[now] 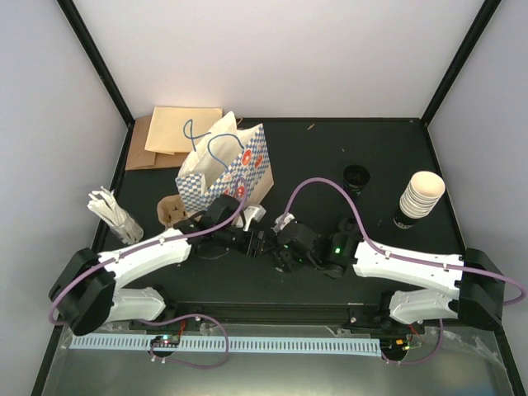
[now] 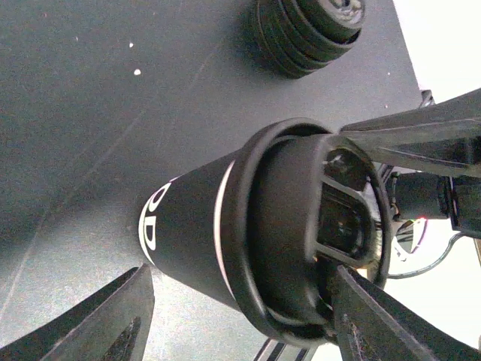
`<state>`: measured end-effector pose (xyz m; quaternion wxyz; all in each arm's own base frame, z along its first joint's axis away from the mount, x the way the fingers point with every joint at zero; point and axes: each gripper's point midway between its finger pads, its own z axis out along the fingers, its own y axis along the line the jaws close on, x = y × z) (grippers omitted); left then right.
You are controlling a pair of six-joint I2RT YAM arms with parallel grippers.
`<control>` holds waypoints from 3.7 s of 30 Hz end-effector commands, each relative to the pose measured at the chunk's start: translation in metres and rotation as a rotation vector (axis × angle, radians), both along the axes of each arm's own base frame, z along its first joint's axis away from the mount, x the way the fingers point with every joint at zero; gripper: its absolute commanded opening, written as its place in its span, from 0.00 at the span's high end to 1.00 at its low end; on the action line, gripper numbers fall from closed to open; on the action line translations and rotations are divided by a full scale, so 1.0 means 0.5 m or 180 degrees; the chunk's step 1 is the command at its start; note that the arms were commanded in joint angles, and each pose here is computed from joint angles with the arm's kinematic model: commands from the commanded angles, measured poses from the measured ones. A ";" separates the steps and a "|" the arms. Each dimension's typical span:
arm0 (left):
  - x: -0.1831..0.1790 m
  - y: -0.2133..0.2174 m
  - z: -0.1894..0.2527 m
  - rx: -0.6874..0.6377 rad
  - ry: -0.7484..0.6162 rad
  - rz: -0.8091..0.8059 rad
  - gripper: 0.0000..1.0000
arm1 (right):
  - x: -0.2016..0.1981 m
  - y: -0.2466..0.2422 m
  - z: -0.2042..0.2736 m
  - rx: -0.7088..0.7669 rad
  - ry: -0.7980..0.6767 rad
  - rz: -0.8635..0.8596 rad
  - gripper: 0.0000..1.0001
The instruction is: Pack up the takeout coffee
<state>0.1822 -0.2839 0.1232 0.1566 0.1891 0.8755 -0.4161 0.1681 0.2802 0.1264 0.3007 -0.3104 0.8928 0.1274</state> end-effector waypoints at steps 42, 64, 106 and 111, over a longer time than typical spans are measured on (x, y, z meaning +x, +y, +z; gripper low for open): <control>-0.007 -0.041 0.138 0.0459 -0.1121 -0.0531 0.25 | -0.049 -0.128 0.040 0.1257 0.0945 -0.0881 0.42; -0.006 -0.093 0.053 0.1327 -0.1034 -0.0766 0.21 | -0.069 -0.091 0.003 0.2333 0.1652 -0.1155 0.57; -0.014 -0.097 -0.015 0.1463 -0.0773 -0.0803 0.34 | -0.090 -0.189 -0.177 0.1331 0.2031 -0.2344 0.72; -0.021 -0.094 -0.030 0.1472 -0.0713 -0.0823 0.34 | -0.108 -0.210 -0.216 0.1069 0.2101 -0.2410 0.74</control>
